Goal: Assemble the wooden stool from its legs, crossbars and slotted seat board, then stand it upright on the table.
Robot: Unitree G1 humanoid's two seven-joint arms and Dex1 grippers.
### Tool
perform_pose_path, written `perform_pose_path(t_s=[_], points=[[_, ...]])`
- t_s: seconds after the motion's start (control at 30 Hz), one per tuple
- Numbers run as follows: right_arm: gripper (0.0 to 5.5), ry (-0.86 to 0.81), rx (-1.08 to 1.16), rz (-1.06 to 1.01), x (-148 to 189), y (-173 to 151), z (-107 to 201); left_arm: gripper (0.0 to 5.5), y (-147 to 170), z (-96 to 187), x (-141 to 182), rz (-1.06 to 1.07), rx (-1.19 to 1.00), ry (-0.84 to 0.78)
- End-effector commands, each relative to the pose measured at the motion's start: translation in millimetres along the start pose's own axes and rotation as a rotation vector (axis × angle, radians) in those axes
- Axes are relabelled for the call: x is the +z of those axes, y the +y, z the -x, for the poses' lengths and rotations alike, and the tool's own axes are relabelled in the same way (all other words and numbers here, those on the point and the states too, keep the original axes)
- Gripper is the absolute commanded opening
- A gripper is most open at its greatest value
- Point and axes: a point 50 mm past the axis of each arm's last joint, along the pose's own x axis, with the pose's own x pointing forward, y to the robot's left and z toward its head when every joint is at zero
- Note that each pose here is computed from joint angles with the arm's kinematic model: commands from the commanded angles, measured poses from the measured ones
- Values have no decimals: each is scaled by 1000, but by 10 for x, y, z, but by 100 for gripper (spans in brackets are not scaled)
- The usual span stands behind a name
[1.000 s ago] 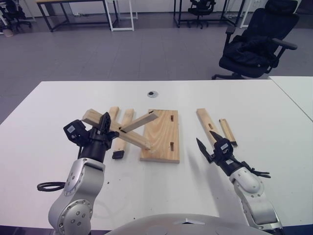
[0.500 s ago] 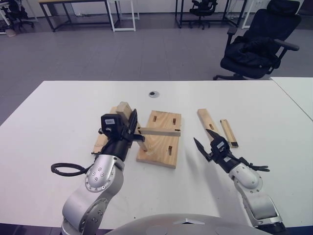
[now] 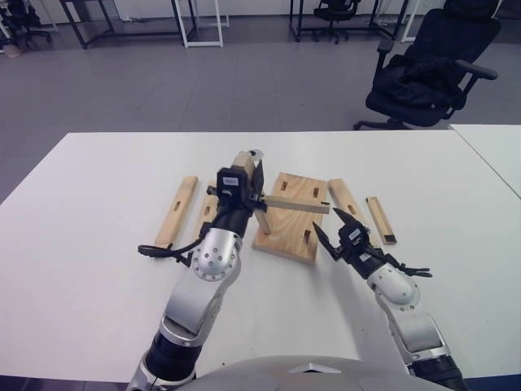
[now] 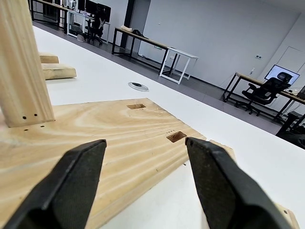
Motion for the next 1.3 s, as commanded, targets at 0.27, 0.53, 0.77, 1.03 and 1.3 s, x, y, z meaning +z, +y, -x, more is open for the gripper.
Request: perform_pose_path(t_s=[0.27,0.53,0.77,1.03,1.3], points=[[311,115,-115,19,-215,-146,106,349,901,-185,1074,103,96,-345],[311,143,-154,-21,-325,-244,112,349,1100,371,-732,-9,105,529],[311,137,-124,-22,-309,-203,98,349,992,576,-1048,49,54,662],[311,134,-121,-23,-303,-168,76,255,1047,700,-1187,-98,51,821],[311,62,-252,-28,-59,-728,-15,208,1169,365,-830,-74,90,519]])
